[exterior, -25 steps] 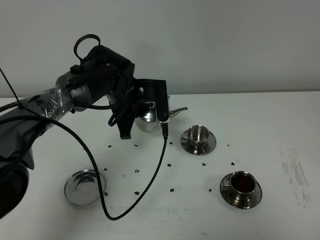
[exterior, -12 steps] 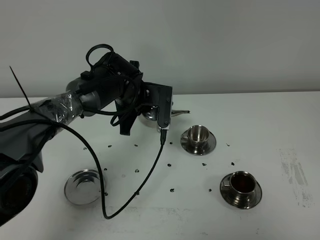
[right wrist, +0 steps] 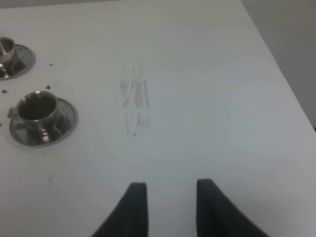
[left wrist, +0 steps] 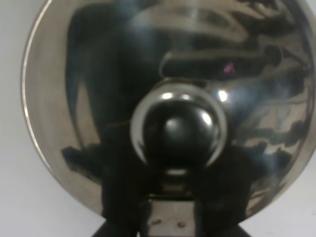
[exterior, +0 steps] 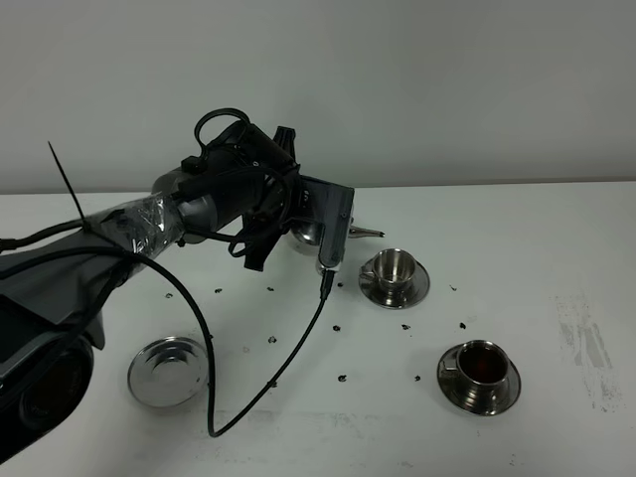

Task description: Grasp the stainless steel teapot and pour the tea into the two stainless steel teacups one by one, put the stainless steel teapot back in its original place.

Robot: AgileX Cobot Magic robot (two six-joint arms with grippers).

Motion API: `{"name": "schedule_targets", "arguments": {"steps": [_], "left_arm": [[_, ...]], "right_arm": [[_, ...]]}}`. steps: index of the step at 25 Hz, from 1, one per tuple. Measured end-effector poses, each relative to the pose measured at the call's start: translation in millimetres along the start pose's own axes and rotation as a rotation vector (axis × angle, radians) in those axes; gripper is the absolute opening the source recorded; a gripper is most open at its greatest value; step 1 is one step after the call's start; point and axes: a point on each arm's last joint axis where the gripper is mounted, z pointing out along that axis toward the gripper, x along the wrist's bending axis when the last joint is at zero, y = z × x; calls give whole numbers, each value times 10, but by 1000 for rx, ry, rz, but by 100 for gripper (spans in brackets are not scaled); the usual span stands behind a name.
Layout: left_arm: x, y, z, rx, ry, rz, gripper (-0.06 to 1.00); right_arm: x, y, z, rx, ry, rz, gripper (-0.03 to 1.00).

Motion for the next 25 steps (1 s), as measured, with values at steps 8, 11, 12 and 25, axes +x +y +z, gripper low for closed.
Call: {"name": "schedule_targets", "arguments": {"steps": [8,11,12,25], "left_arm": [[3,74,48,-6,42,40,21],[16,74,42,14,58,72,21],[20,74,40,18,63,80,21],[35,164,24,44,110,163,21]], "right_arm": [[0,0,0,0,0,0,23],[0,0,0,0,0,0,23],[0,0,0,0,0,0,23],[0,0,0,0,0,0,23]]}}
